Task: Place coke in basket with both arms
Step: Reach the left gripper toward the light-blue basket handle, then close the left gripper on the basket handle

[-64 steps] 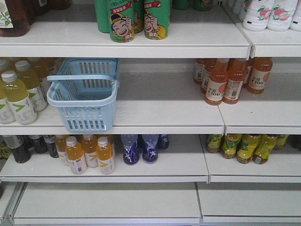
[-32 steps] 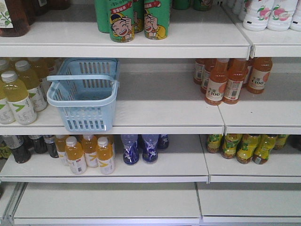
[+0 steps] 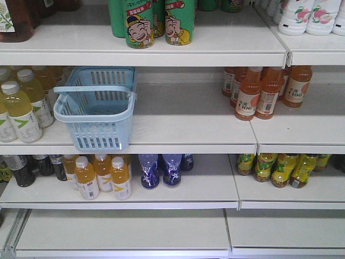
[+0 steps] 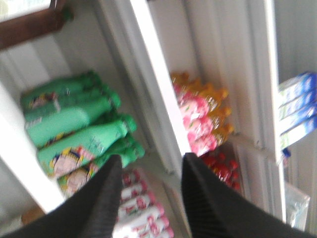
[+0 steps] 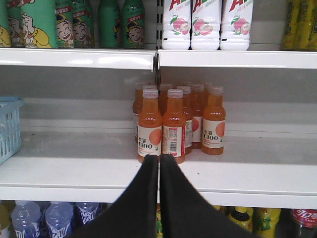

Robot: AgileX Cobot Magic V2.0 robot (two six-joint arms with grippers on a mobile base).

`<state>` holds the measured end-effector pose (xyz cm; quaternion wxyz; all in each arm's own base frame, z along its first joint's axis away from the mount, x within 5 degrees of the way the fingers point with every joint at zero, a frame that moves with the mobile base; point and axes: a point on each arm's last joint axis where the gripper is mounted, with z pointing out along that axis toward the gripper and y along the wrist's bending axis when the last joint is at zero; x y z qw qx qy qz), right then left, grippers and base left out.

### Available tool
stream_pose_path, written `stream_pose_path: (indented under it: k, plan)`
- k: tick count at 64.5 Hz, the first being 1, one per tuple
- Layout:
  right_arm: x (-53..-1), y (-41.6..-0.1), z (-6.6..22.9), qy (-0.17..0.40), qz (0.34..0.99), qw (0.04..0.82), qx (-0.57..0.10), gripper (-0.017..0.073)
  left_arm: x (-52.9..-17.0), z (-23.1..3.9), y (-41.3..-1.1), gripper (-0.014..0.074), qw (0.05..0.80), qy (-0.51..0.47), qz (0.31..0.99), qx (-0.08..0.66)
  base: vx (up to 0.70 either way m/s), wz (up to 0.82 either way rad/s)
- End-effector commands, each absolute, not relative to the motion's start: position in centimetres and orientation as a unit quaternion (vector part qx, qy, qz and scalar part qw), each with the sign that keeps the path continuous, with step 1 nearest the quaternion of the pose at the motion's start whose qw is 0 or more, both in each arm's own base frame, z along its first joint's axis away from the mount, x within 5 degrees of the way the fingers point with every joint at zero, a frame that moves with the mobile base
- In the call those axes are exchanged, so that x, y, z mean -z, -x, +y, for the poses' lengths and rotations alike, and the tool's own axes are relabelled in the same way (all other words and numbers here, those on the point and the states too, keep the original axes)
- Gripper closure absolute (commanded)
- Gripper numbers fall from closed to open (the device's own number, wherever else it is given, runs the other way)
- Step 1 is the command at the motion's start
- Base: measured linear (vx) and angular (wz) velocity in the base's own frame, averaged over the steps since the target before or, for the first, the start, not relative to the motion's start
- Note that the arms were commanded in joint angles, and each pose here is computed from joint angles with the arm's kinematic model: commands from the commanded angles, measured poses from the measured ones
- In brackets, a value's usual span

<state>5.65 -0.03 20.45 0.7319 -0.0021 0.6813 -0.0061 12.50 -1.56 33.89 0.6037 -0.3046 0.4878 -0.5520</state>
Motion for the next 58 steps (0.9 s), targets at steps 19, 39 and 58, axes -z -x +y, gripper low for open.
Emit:
stream_pose_path:
  k: [19,39,58]
  plan:
    - [-20.7,-5.5,0.0,0.007,0.655,0.755,0.01,0.0564,-27.7,-3.2,-23.6,0.0108,0.454,0.35,0.526,0.628,0.0,0.0]
    - [-20.7,-5.5,0.0,0.007,0.655,0.755,0.01,0.0564,-23.4,-3.6,-33.3,0.0108,0.417,0.356,0.505,0.667,0.0,0.0]
    - [-20.7,-5.5,0.0,0.007,0.655,0.755,0.01,0.0564,-20.8,-3.6,-37.5,0.0108,0.392,0.38,0.499,0.673,0.0,0.0]
